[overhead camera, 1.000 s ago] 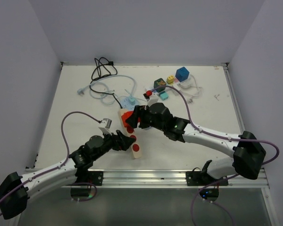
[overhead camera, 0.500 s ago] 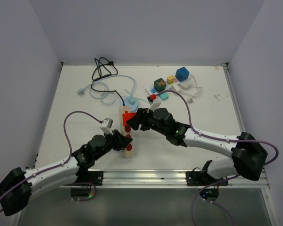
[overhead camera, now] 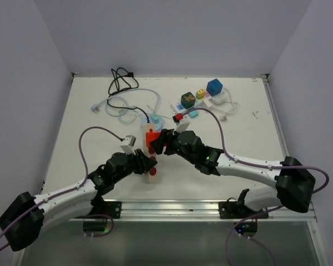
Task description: Pull the plug off the socket
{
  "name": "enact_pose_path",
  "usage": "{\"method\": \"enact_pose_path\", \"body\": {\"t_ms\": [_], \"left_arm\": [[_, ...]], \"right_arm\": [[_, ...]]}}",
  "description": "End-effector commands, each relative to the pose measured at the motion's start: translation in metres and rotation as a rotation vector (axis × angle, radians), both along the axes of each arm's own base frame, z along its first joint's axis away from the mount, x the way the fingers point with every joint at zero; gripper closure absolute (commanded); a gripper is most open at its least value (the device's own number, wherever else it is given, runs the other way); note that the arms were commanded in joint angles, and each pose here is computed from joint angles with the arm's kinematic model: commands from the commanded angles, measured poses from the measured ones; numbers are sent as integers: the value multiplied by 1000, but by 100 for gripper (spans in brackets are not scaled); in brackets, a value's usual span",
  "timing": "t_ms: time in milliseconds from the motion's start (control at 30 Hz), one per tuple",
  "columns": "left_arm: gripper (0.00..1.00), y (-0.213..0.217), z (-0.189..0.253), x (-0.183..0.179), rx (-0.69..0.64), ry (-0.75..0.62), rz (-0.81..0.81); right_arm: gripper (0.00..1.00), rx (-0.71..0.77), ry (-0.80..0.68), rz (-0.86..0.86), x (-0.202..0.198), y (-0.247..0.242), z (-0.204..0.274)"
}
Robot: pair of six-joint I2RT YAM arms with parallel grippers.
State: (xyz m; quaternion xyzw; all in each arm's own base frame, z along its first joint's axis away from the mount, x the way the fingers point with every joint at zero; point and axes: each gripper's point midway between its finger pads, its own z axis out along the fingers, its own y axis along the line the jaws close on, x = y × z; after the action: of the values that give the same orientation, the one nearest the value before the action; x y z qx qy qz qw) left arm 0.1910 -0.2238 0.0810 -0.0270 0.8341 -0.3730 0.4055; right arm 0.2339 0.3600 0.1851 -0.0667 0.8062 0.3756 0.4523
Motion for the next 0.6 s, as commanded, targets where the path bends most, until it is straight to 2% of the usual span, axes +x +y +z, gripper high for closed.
{"method": "enact_pose_path", "body": {"t_ms": [0,167,233,433,567], "left_arm": [[100,39,-25,26,92,59,149],[100,68,-25,46,221,65,235],[100,67,-19,49,217,57,237],[100,46,7,40,-15,1,151],[100,52,15,41,-72,-19,137]], "right_arm": [[100,150,-128,-18,-4,-4,75],[100,61,-151,-94,1,-29,75],[100,90,-156,-71,-3,-28,77],[100,293,-156,-12,-1,-31,88],[100,356,-137,19,2,-39,86]]}}
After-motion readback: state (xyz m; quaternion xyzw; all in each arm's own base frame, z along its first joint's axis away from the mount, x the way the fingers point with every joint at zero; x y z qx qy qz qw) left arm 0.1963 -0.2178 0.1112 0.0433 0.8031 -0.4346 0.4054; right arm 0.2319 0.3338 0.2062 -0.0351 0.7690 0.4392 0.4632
